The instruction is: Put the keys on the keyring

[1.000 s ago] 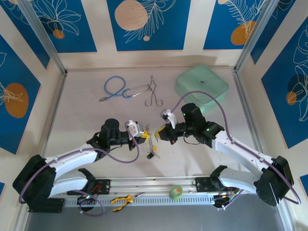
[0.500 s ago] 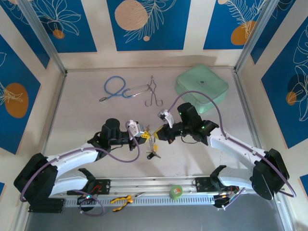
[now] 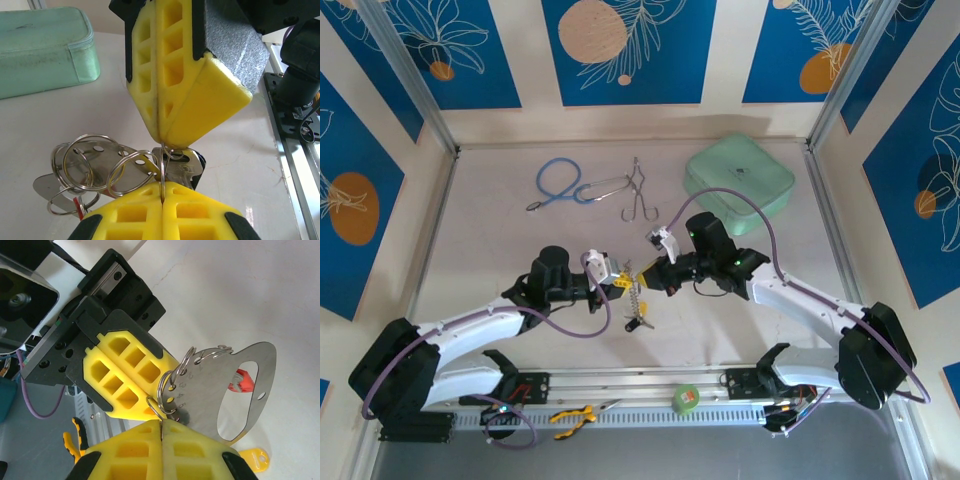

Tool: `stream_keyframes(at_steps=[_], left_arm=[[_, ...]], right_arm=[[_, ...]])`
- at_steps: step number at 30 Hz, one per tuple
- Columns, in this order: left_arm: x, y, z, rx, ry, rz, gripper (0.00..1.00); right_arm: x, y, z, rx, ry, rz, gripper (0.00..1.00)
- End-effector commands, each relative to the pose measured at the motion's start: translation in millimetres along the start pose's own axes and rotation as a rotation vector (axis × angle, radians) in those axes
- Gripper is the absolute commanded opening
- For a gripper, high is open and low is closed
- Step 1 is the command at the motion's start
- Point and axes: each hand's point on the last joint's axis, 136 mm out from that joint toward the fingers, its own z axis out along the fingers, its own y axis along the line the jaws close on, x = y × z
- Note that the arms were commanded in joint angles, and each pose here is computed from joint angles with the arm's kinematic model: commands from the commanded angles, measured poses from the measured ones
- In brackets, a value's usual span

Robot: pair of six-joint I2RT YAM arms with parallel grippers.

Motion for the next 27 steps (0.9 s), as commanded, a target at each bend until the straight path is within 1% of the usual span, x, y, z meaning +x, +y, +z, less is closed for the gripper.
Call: stream_keyframes(at_steps=[1, 7, 15, 16, 18, 19, 21, 23, 27], left_arm=[[-18.8, -6.0, 2.2, 0.038, -0.047, 0.033, 0.0], [-19.7, -6.5, 1.3, 0.038, -0.054, 0.042, 0.0], [-22.5, -7.1, 0.8, 0.036, -0.071, 0.062, 0.0], [-23.0, -6.9, 0.8, 0.035, -0.073, 0.064, 0.0], [-23.5, -7.1, 0.5, 0.035, -0.076, 0.066, 0.0], [-24.1, -7.1, 0.4, 0.035, -0.08, 0.066, 0.0], [-25.2, -6.5, 0.3, 0.031, -0.087, 0.067, 0.0], [-27.0, -6.5, 0.4, 0.031, -0.098, 0.066, 0.0], [-29.0, -6.5, 0.3, 0.031, -0.117, 0.061, 0.0]], right_arm=[[-9.8, 1.3, -0.9, -0.006, -0.02, 0.005, 0.0], [-7.2, -8.9, -1.9, 0.028, -0.015, 0.052, 0.0], [-2.9, -13.2, -3.9, 0.041, -0.014, 0.088, 0.0], [-3.2, -12.6, -4.0, 0.038, -0.014, 0.089, 0.02], [-2.9, -12.4, -4.1, 0.038, -0.012, 0.094, 0.12], [-2.3, -12.4, -4.2, 0.04, -0.01, 0.096, 0.2], [-2.6, -13.4, -6.0, 0.049, -0.012, 0.097, 0.28], [-4.6, -14.4, -10.1, 0.061, -0.022, 0.084, 0.32], [-13.5, -16.7, -24.0, 0.099, -0.066, 0.008, 0.34]])
